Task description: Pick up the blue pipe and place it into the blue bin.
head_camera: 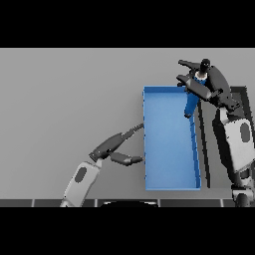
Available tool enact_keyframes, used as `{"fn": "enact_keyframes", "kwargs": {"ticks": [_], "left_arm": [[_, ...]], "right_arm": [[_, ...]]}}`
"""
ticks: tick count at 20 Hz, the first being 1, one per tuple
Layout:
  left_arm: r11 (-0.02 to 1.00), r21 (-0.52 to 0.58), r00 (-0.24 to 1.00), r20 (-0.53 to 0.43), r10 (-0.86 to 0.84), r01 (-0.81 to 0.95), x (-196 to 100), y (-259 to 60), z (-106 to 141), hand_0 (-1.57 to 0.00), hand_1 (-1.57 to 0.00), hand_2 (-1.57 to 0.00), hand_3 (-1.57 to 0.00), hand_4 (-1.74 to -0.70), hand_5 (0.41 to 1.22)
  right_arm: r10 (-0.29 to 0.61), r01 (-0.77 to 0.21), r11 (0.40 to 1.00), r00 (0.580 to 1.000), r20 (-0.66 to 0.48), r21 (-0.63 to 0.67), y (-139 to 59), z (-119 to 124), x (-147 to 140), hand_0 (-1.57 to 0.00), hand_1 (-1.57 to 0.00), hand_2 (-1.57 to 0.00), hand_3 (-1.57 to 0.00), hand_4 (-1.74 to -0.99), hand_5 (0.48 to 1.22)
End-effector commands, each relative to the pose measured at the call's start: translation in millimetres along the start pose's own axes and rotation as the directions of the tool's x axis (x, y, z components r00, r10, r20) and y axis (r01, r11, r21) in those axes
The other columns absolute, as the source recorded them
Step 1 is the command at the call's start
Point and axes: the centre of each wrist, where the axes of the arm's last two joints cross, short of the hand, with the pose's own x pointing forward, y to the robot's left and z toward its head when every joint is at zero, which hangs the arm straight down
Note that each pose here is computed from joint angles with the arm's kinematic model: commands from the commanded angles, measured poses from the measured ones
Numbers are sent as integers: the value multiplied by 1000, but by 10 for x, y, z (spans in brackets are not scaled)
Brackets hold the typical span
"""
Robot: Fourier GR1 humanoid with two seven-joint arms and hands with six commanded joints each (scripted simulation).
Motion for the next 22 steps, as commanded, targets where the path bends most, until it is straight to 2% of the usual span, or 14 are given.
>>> {"fn": "enact_keyframes", "kwargs": {"ticks": [1,5,9,10,13,14,15,16,18,19,21,22], "left_arm": [[1000,4,1000,-4,-1,1,-29,-18,3,1,1,1,1,-877,422],[1000,6,1000,-2,9,-9,-20,-22,34,1,1,1,1,-880,428],[1000,2,1000,-1,3,-3,-24,-37,48,1,1,1,1,-888,422],[1000,9,1000,13,2,-2,19,-28,59,1,1,1,1,-887,420],[1000,5,1000,-10,-15,15,-18,-10,48,1,1,1,1,-883,421],[1000,3,1000,-9,-12,12,-21,-18,36,1,1,1,1,-883,421],[1000,7,1000,-1,-16,16,-9,25,60,1,1,1,1,-882,421],[1000,0,1000,1,-15,15,-21,2,64,1,1,1,1,-881,422],[1000,2,1000,-1,-13,13,-11,-17,44,1,1,1,1,-878,425],[1000,5,1000,-2,-14,14,-15,-17,39,1,1,1,1,-878,427],[1000,5,1000,-8,-3,3,-2,-11,36,1,1,1,1,-879,430],[1000,5,1000,-6,0,0,-5,-1,46,1,1,1,1,-881,429]], "right_arm": [[-11,10,1000,999,-43,-24,-33,96,-120,-1571,-1571,-1571,-1571,-1741,1221],[-33,12,993,984,-175,-119,3,332,-388,-1571,-1571,-1571,-1571,-1741,1221],[-50,-23,975,946,-319,-221,86,416,-688,-1571,-1571,-1571,-1521,-1741,1221],[-46,-39,971,938,-345,-235,95,441,-740,-1571,-1571,-1571,-1255,-1741,1221],[-18,-109,959,897,-442,-262,142,476,-910,-1571,-1571,-1571,-908,-1741,1221],[-19,-120,954,892,-451,-276,150,456,-927,-1571,-1548,-1571,-847,-1741,1221],[-14,-135,950,884,-468,-283,157,409,-960,-1465,-1336,-1339,-788,-1678,1221],[2,-157,947,874,-486,-279,170,390,-985,-1172,-1069,-1071,-630,-1592,1221],[33,-195,947,849,-527,-255,158,368,-1023,-750,-684,-685,-403,-1413,1221],[80,-223,954,833,-547,-202,181,368,-1023,-599,-547,-548,-322,-1337,1221],[176,-281,954,802,-570,-101,208,359,-1015,-383,-350,-350,-206,-1219,1137],[216,-310,949,769,-601,-55,200,357,-1043,-306,-279,-280,-164,-1175,1084]]}}
